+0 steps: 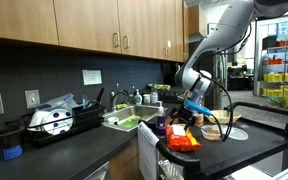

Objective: Open the red packet of wet wipes

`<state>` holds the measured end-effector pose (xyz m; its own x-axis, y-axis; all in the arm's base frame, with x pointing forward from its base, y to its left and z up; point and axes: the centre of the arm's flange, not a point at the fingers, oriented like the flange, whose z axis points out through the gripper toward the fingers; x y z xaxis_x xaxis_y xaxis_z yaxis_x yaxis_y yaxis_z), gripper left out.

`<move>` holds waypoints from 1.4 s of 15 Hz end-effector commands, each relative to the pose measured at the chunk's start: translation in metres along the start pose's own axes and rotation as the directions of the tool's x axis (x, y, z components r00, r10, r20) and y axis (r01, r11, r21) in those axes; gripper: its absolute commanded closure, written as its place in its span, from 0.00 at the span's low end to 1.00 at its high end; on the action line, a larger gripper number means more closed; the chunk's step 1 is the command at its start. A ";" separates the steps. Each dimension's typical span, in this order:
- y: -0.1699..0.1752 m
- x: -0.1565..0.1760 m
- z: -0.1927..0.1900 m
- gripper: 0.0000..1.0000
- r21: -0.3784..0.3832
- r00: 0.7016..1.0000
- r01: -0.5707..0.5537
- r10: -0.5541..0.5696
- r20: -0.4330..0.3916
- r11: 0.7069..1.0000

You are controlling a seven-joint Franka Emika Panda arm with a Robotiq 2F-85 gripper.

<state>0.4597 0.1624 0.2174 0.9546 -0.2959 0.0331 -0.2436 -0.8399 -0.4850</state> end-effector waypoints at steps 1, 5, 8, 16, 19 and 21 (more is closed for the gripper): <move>-0.005 -0.012 -0.008 0.00 0.029 1.000 -0.012 0.012 -0.002 1.000; -0.004 -0.024 -0.005 0.00 0.018 1.000 -0.018 0.018 0.020 1.000; -0.004 -0.031 -0.003 0.00 0.013 0.999 -0.011 0.010 0.033 1.000; -0.004 -0.030 -0.006 0.00 0.005 1.000 -0.003 0.003 0.001 1.000; -0.004 -0.032 -0.008 0.00 0.005 1.000 -0.004 0.004 0.002 1.000; -0.004 -0.033 -0.011 0.00 0.004 1.000 -0.003 0.003 -0.002 1.000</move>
<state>0.4400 0.1724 0.2165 0.9586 -0.2841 0.0179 -0.2406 -0.8424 -0.4822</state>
